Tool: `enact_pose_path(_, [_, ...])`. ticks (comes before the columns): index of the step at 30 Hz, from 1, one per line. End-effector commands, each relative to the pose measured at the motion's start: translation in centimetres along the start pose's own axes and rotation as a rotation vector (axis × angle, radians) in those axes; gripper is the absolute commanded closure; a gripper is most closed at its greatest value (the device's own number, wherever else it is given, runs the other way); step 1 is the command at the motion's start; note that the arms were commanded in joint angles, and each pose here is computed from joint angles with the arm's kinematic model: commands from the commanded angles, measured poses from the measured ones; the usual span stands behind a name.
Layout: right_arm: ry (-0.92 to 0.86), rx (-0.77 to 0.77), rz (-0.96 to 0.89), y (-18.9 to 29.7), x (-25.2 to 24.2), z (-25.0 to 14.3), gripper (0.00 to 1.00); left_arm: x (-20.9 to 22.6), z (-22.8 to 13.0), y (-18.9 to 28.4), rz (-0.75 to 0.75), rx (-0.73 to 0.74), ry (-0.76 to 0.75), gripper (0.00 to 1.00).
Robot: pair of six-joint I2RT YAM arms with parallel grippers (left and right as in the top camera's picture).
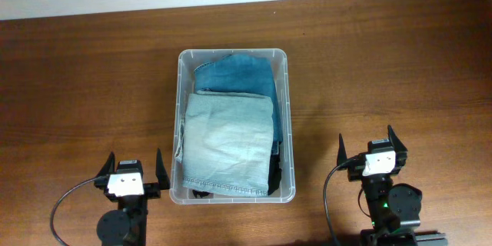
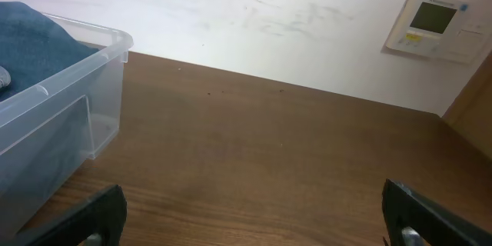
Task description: Pack container
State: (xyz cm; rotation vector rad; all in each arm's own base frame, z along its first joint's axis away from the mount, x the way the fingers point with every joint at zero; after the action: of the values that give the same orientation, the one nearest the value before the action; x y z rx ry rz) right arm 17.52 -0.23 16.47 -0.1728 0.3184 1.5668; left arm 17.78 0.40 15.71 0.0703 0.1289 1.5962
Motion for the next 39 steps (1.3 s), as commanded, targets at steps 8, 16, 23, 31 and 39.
enact_pose_path(8, [-0.002,0.004,-0.015,-0.02,-0.12,-0.30,0.02,-0.10,-0.34,-0.06,-0.008,0.016,-0.017,0.01])
enact_pose_path(16, [-0.002,0.004,-0.015,-0.02,-0.12,-0.30,0.02,-0.12,-0.03,0.06,-0.008,-0.004,-0.017,0.01])
enact_pose_path(23, [-0.002,-0.002,-0.017,-0.04,-0.13,-0.26,0.02,-0.13,0.55,0.31,-0.009,-0.043,-0.016,0.01])
enact_pose_path(31, [-0.001,-0.015,-0.021,-0.13,-0.13,-0.29,0.02,-0.13,0.57,0.30,-0.009,-0.046,-0.016,0.00])
enact_pose_path(39, [-0.001,-0.015,-0.021,-0.13,-0.12,-0.29,0.02,-0.13,0.50,0.28,-0.009,-0.044,-0.016,0.01])
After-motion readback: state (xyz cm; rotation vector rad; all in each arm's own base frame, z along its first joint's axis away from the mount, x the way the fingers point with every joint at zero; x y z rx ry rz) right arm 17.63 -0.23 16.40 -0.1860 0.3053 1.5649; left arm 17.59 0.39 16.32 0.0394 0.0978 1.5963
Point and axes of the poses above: each gripper's point midway between its finger pads, its own y axis back along the fingers, its own x axis along the line the jaws close on, z = x × y, the point moved 7 cm from there along y, back along the fingers, and after that the axes turned 6 degrees about y, right-handed, at the moved point
